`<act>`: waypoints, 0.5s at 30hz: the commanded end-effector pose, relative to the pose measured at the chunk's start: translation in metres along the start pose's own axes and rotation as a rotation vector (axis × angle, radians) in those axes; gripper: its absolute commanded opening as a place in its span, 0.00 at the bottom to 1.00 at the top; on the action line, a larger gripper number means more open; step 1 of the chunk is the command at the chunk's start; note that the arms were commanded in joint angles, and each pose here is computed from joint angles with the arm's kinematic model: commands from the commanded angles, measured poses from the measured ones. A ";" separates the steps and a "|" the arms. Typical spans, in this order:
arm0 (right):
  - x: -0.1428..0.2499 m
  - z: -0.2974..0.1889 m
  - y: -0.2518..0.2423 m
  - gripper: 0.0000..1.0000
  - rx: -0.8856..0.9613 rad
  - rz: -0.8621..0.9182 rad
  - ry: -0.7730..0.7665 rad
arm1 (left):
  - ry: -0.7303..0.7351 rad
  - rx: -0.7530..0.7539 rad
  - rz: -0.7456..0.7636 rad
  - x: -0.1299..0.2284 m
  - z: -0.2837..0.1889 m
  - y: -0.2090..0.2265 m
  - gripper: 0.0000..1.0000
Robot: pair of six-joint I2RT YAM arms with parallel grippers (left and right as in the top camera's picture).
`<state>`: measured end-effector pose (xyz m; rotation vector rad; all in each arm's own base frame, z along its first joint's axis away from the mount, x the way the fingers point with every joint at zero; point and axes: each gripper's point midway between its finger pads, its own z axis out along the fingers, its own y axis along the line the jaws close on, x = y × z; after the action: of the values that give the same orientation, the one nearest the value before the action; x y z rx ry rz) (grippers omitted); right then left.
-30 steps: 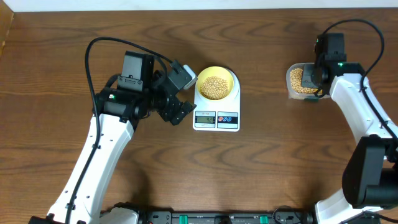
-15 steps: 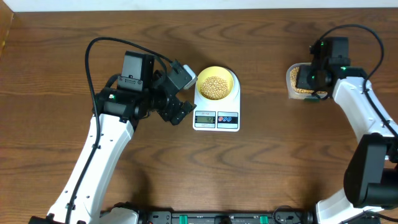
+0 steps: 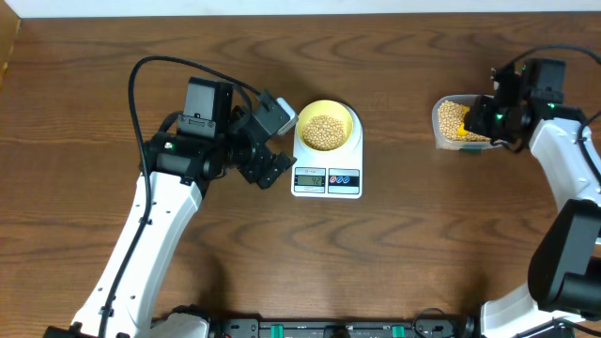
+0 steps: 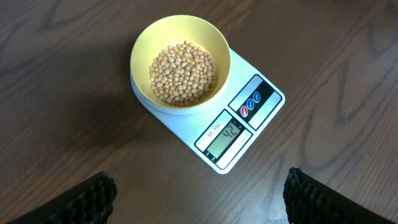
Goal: Scoop item into bowl and weigh 50g on scale
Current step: 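Lower the scoop into the soybeans and drag it to scoop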
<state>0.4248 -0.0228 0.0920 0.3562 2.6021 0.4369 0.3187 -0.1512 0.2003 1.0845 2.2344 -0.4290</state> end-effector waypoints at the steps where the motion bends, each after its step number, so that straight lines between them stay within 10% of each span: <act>1: 0.006 -0.002 -0.005 0.01 -0.050 0.058 0.032 | 0.009 -0.005 0.003 0.005 0.001 0.001 0.88; 15: -0.005 -0.025 -0.010 0.01 -0.280 0.192 0.009 | 0.009 -0.005 0.003 0.005 0.001 0.001 0.88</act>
<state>0.4160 -0.0470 0.1063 0.5038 2.5128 0.7242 0.3186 -0.1511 0.2002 1.0846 2.2348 -0.4291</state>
